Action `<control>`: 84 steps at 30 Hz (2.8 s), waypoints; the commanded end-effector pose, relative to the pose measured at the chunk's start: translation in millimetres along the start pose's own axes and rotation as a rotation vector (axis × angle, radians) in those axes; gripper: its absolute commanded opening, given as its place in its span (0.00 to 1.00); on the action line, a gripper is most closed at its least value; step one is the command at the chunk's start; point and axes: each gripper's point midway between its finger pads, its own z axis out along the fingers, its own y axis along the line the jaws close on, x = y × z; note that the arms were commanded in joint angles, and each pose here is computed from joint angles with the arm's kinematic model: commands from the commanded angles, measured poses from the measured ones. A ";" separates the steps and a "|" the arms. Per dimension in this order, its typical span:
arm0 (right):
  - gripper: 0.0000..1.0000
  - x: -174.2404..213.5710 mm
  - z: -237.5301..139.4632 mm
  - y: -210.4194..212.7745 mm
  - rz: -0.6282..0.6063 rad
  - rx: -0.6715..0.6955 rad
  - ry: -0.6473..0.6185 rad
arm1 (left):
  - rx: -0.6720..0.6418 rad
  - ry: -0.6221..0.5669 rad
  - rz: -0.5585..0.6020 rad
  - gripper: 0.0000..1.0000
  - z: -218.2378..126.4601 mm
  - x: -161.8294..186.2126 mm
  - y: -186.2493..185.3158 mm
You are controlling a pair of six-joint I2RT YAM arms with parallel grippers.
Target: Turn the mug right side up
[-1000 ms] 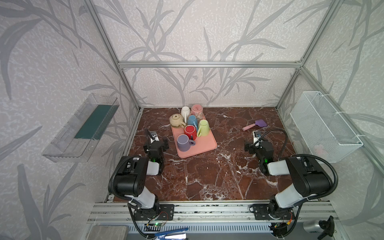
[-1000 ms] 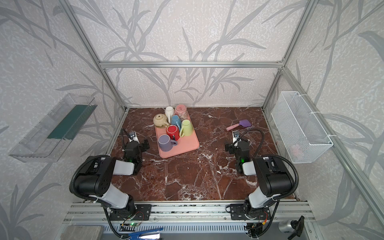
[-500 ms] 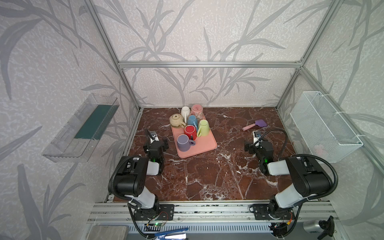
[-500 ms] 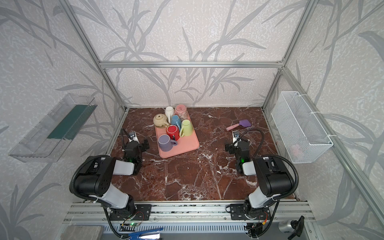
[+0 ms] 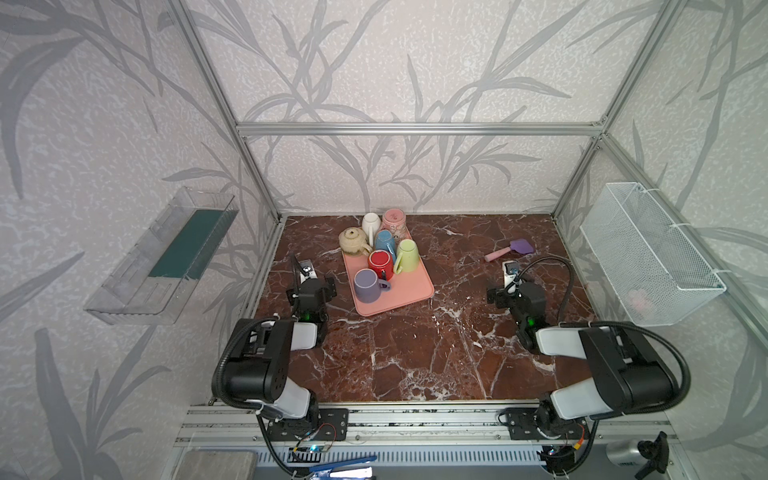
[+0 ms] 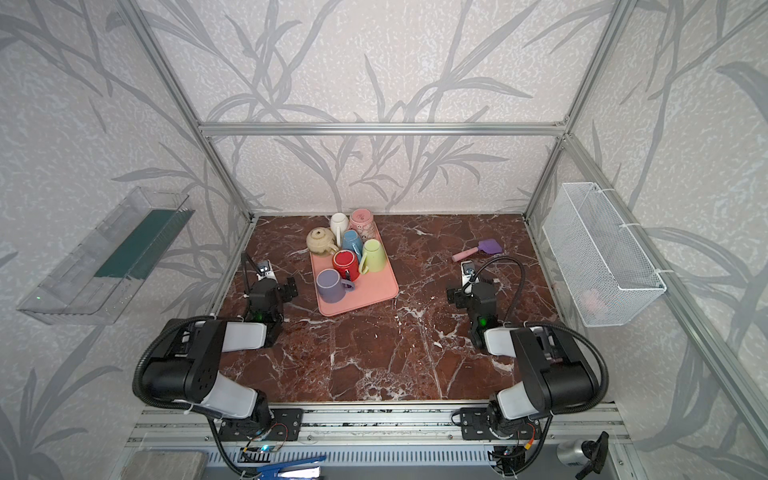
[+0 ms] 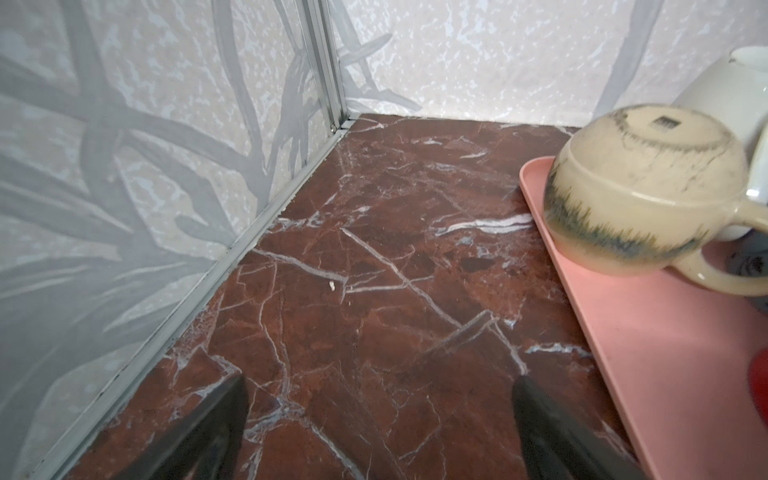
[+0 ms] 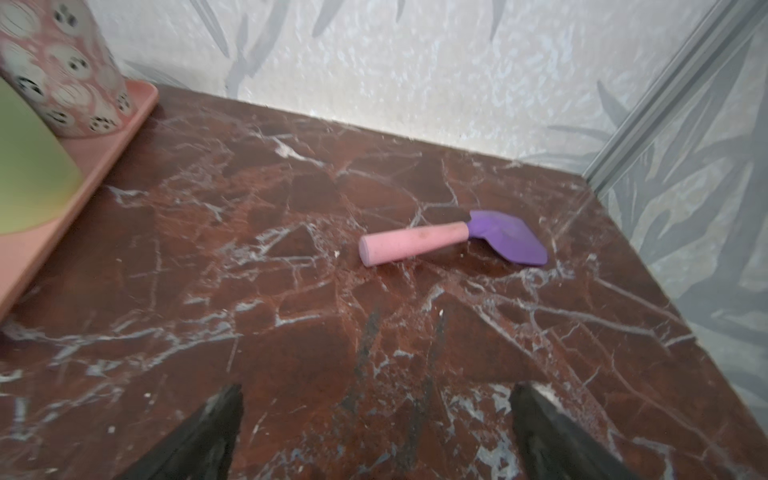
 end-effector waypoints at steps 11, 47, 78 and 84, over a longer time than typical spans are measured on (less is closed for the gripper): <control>0.99 -103.5 -45.9 5.9 0.239 -0.128 0.115 | 0.252 0.161 -0.234 0.99 -54.8 -126.5 -31.3; 0.45 -0.4 56.3 221.8 0.407 -0.726 0.772 | 0.180 0.858 -0.462 0.41 23.3 57.2 -98.6; 0.10 51.3 85.6 246.7 0.393 -0.661 0.888 | 0.263 0.875 -0.475 0.02 50.8 73.5 -148.2; 0.00 50.3 81.1 243.1 0.391 -0.651 0.884 | 0.334 0.839 -0.488 0.00 44.2 67.5 -157.0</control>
